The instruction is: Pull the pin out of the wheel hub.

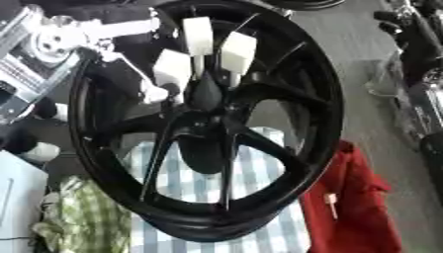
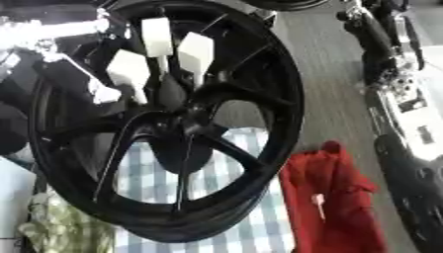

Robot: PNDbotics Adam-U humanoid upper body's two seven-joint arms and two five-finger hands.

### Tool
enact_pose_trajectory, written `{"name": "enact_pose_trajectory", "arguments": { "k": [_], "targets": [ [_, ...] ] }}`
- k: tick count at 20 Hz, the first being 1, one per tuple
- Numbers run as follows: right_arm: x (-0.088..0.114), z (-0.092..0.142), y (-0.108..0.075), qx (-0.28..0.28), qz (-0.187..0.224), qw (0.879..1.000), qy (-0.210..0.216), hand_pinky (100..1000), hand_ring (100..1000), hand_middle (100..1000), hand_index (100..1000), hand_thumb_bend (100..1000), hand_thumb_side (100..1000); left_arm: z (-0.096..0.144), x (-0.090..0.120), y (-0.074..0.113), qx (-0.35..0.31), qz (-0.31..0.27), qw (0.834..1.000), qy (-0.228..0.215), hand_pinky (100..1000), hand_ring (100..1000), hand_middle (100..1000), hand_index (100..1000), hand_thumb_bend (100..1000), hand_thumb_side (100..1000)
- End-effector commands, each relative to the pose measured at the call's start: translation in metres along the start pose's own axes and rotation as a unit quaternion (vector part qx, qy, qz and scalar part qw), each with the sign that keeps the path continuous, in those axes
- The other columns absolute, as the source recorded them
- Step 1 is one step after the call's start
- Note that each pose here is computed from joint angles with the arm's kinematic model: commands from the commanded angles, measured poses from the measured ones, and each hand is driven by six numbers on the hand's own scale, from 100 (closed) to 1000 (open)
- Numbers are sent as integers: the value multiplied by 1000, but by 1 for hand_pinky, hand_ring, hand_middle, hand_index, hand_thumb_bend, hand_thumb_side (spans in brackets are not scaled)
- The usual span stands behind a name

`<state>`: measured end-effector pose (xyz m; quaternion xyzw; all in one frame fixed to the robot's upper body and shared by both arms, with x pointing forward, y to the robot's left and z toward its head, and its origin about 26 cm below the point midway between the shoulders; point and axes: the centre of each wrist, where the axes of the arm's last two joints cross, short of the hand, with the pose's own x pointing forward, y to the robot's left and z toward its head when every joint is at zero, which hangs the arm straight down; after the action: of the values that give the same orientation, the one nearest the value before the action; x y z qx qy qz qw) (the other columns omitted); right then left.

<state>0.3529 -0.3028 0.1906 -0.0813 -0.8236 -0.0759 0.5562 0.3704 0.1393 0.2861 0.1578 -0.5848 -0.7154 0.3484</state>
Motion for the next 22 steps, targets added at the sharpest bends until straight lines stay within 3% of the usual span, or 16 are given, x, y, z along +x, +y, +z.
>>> {"name": "enact_pose_trajectory", "arguments": {
  "k": [1, 16, 22],
  "targets": [
    [8, -3, -3, 0, 7, 1000, -15, 881, 729, 773, 787, 377, 459, 2, 1, 5, 8, -5, 1000, 3, 560, 547, 693, 737, 282, 135],
    [8, -3, -3, 1, 4, 1000, -13, 882, 730, 774, 788, 367, 468, 4, 0, 6, 22, -4, 1000, -2, 502, 483, 582, 672, 115, 100],
    [8, -3, -3, 0, 3, 1000, -13, 883, 729, 773, 789, 362, 471, 7, 1, 8, 34, -11, 999, -4, 419, 379, 480, 572, 100, 100]
  ]
}}
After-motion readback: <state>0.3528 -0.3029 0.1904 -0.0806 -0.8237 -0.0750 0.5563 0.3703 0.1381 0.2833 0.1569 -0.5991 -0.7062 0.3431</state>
